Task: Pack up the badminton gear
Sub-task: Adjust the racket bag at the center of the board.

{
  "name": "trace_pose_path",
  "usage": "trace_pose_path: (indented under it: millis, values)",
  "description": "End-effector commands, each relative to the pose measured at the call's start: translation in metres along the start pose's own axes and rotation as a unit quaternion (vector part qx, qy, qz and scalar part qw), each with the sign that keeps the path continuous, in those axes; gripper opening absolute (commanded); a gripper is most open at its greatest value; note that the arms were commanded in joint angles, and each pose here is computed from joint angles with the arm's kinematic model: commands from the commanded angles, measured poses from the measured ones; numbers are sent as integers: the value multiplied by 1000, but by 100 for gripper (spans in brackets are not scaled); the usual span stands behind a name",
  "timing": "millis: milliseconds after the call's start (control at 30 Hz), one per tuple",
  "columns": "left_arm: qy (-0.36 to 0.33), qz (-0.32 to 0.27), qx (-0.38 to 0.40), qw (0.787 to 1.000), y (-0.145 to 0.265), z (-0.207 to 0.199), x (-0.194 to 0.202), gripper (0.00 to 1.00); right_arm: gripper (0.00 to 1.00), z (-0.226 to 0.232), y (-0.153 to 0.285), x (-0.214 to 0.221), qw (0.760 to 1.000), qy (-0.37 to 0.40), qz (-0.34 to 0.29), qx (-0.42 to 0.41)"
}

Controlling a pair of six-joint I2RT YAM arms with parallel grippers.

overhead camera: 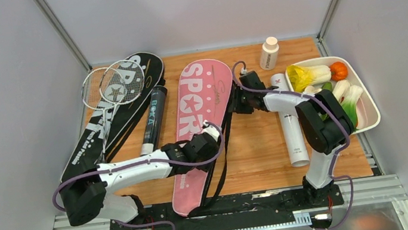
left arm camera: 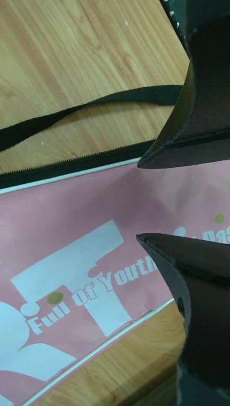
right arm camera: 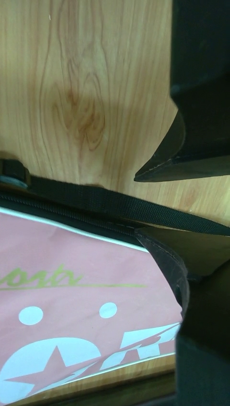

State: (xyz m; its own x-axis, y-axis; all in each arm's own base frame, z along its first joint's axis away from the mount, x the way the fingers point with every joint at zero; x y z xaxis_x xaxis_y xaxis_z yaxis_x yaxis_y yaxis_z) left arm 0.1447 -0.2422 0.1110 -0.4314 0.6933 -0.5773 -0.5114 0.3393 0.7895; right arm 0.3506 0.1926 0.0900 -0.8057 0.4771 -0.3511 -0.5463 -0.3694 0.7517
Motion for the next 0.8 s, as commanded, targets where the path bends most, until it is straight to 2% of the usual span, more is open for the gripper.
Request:
trace_pose_path:
  millis: [0,133,233,367,433,600,767]
  values:
    - [17,-28,-25,999,0,-5,-7,59,42,17,-6,2,999,2,-7,-34]
    - [11,-25,-33,999,0,-12,-4,60,41,11,-6,14,1000,3,-8,0]
    - [5,-29,-48,998,0,-16,-2,60,40,5,-2,23,998,14,-33,43]
    - [11,-41,-68,997,5,-21,-2,61,34,-1,-8,35,996,27,-32,75]
    - [16,-48,-74,996,8,-22,-2,60,27,-7,-11,37,995,30,-32,95]
    - [11,-45,-87,995,5,-22,-2,61,2,-21,-6,36,989,38,-52,134]
    - [-6,-21,-112,993,-9,-26,-3,64,0,-26,13,33,987,36,-75,137]
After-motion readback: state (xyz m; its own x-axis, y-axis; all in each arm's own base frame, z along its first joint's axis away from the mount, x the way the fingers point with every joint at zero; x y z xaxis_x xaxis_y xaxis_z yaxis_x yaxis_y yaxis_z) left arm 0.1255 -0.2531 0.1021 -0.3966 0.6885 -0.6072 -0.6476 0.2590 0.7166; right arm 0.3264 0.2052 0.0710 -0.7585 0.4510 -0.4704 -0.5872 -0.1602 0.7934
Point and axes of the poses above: each gripper's point midway between its finger pads, its own y axis back along the fingers, its own z axis along the line the jaws close on, x = y × z, the point moved 6 cm from there along y, back along the fingers, and after that the axes turned 15 degrees about -y, right-handed, at the moved point
